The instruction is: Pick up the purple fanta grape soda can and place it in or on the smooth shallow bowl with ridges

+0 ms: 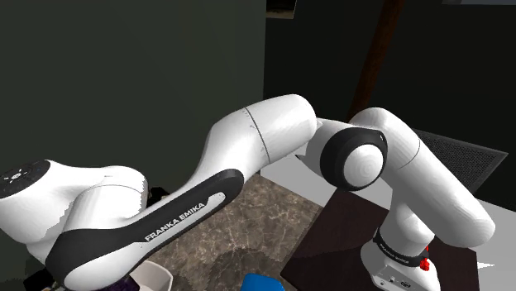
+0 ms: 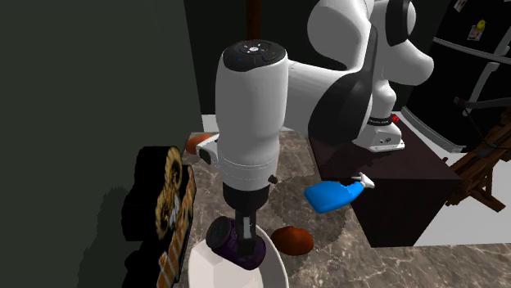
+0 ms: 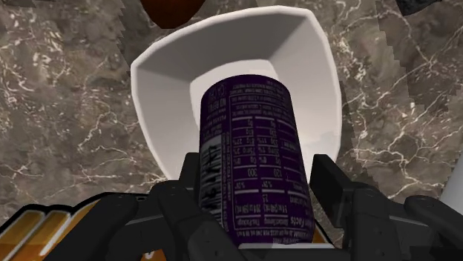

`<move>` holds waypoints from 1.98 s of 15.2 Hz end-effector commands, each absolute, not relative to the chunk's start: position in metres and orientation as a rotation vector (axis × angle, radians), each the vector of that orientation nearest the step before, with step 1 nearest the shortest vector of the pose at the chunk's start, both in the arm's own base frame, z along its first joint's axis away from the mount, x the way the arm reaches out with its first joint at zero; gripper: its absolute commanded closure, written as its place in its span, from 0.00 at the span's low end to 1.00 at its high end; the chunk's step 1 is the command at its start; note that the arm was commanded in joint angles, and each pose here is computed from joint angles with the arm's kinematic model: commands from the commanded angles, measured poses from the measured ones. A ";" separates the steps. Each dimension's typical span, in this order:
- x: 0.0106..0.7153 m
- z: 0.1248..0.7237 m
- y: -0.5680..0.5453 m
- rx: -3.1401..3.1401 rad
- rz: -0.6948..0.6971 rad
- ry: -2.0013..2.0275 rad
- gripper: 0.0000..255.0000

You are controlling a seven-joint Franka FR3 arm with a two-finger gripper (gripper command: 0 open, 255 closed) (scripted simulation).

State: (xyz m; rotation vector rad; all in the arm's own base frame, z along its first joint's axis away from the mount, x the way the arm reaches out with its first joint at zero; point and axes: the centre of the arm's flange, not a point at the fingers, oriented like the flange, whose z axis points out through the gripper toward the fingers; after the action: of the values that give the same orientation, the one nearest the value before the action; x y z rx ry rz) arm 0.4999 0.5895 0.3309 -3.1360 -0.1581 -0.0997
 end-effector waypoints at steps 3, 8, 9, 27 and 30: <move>0.499 0.310 0.590 -3.135 -0.101 -0.158 1.00; 0.499 0.283 0.590 -3.135 -0.101 -0.158 1.00; 0.499 0.281 0.590 -3.135 -0.101 -0.158 1.00; 0.496 0.331 0.590 -3.135 -0.101 -0.158 0.00; 0.496 0.331 0.590 -3.135 -0.101 -0.158 0.00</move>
State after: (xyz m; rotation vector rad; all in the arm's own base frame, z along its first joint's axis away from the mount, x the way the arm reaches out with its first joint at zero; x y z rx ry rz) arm 0.4959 0.5902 0.3306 -3.1347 -0.1578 -0.1014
